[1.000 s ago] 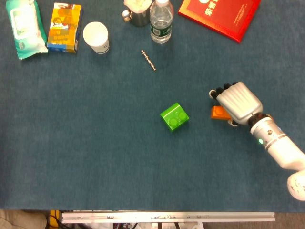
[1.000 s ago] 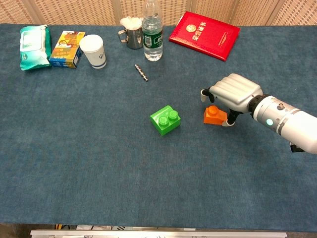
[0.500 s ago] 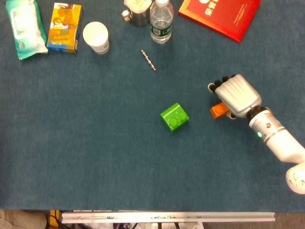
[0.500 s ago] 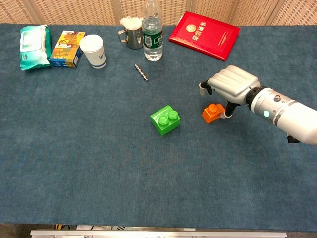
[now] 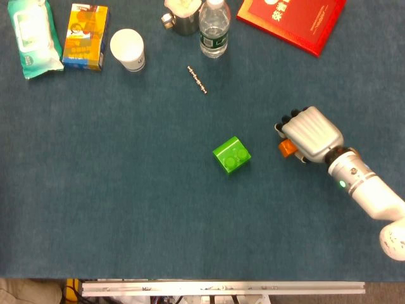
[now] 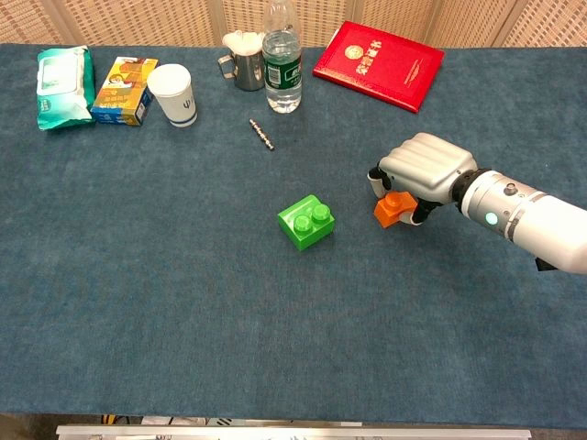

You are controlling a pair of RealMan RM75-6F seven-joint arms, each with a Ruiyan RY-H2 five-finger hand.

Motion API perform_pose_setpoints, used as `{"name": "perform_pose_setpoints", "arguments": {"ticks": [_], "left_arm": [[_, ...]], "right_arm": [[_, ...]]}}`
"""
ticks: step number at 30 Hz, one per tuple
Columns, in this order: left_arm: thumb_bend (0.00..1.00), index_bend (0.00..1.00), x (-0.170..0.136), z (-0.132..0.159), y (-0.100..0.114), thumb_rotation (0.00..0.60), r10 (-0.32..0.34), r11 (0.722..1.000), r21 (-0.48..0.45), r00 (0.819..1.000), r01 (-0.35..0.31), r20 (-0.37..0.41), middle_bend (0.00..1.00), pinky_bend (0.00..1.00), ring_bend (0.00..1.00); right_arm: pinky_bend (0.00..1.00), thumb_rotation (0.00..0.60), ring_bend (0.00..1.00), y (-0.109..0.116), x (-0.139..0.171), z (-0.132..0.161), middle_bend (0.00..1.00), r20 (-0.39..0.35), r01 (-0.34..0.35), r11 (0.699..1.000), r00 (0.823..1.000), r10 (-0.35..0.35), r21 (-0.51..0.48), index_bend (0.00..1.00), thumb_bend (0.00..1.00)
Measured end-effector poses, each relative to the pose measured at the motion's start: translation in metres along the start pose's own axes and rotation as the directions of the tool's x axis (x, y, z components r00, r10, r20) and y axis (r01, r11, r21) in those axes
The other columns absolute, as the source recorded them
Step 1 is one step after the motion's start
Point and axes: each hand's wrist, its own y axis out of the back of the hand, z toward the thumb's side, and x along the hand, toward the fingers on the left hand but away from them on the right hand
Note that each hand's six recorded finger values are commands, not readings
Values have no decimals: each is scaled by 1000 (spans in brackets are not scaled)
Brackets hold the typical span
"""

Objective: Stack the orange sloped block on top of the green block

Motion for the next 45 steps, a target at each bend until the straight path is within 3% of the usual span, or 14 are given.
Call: {"name": "perform_pose_setpoints", "arguments": {"ticks": [18, 34, 45], "left_arm": [[206, 0, -1, -1, 0, 600, 1, 1000, -1, 1000, -1, -3, 0, 0, 13], [206, 0, -3, -1, -1, 600, -1, 1000, 4, 1000, 1, -3, 0, 0, 13], [206, 0, -1, 1, -2, 600, -9, 1000, 3, 1000, 9, 5, 0, 0, 13]], "right_arm": [[510, 600, 433, 7, -3, 2, 505, -2, 11, 1000, 1000, -11, 1, 590, 298], [510, 600, 445, 71, -7, 33, 511, -121, 28, 997, 992, -36, -67, 603, 300], [510, 600, 452, 89, -3, 59, 516, -130, 36, 997, 991, -44, -62, 609, 300]]}}
